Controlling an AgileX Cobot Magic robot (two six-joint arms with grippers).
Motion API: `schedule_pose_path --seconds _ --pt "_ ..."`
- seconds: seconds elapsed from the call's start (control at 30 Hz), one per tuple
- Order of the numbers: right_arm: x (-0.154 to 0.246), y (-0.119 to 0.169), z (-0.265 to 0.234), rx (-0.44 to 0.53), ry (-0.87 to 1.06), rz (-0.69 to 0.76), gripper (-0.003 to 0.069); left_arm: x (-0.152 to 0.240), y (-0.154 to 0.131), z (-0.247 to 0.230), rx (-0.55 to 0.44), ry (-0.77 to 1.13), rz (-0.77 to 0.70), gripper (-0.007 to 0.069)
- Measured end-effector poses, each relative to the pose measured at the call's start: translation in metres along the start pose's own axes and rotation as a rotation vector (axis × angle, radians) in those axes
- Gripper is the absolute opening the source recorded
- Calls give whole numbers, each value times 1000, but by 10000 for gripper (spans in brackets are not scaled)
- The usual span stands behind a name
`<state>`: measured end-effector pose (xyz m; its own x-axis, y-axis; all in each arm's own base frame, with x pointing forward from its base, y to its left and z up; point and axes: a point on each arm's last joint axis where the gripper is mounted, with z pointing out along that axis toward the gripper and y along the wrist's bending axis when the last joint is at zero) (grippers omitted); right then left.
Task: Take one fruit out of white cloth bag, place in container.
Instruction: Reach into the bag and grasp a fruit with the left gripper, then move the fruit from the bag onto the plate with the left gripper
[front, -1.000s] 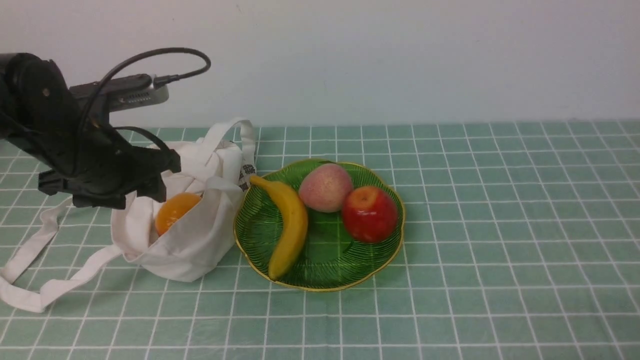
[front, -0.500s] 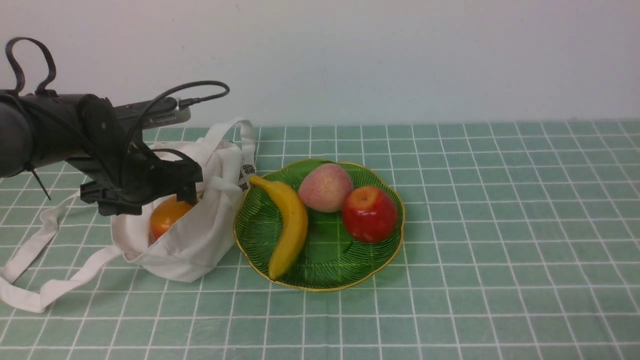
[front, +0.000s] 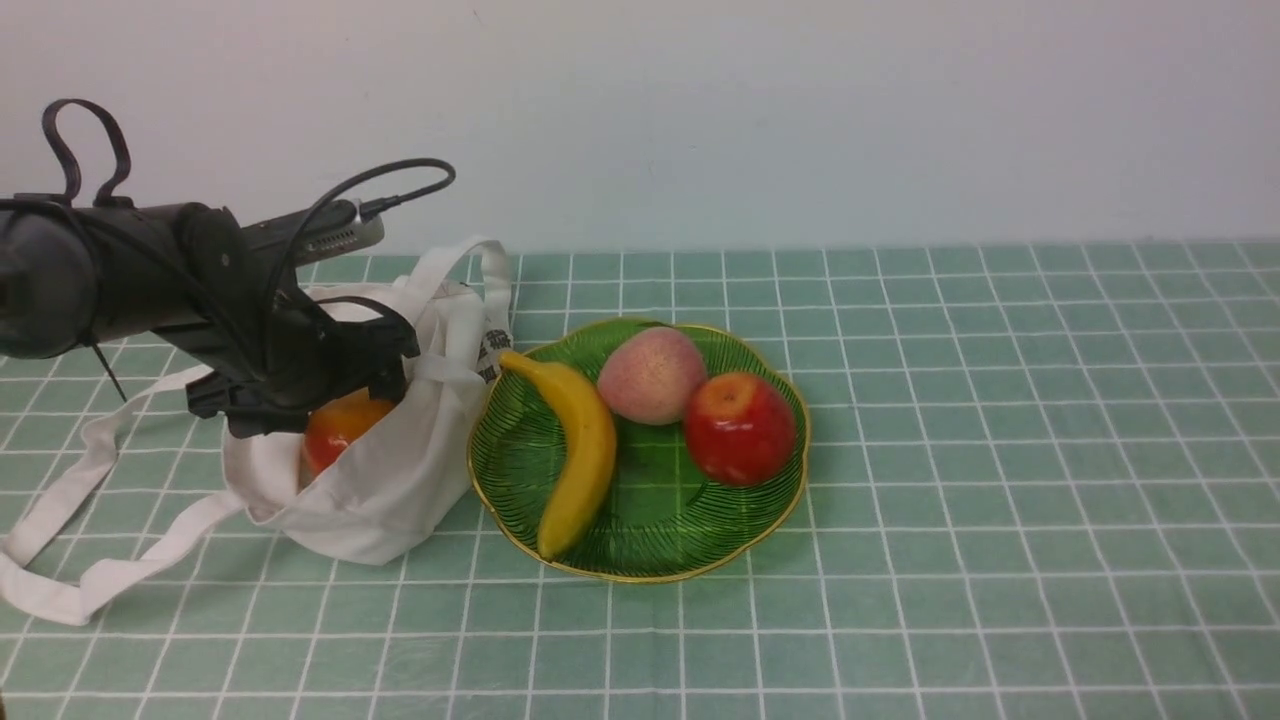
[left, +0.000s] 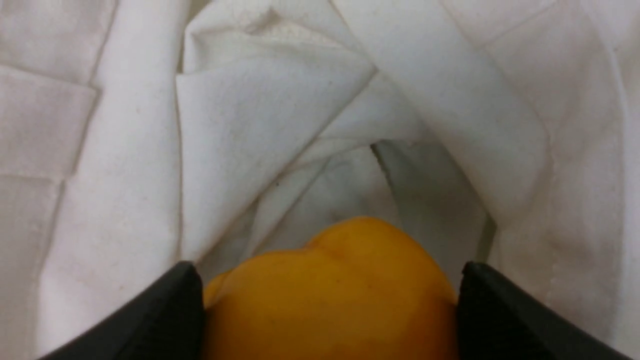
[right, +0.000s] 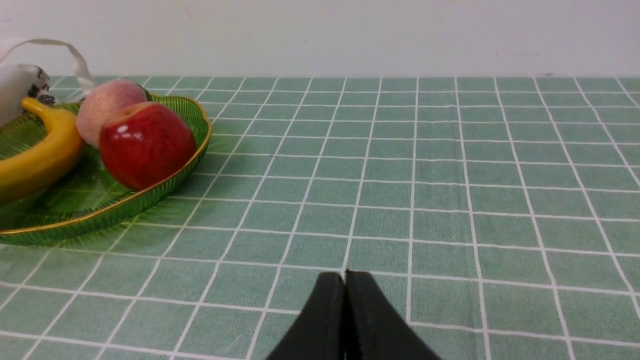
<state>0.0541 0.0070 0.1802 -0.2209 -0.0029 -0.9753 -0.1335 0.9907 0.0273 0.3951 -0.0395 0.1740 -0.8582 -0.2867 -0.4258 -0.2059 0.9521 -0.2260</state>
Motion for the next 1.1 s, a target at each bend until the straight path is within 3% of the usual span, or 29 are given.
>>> schedule_pose_path --seconds 0.3,0.43,0.7,0.8,0.93,1.1 --pt "0 0 0 0 0 0 -15 3 0 -14 -8 34 64 590" --pt "0 0 0 0 0 0 -15 -7 -1 -60 -43 -74 187 590" --pt "0 0 0 0 0 0 -15 -14 -3 -126 -63 -244 192 590" --pt "0 0 0 0 0 0 -15 -3 -17 -152 0 -238 153 590" --pt "0 0 0 0 0 0 -15 20 -58 -163 156 -175 165 590" --pt "0 0 0 0 0 0 -15 47 -109 -151 288 -148 323 590"
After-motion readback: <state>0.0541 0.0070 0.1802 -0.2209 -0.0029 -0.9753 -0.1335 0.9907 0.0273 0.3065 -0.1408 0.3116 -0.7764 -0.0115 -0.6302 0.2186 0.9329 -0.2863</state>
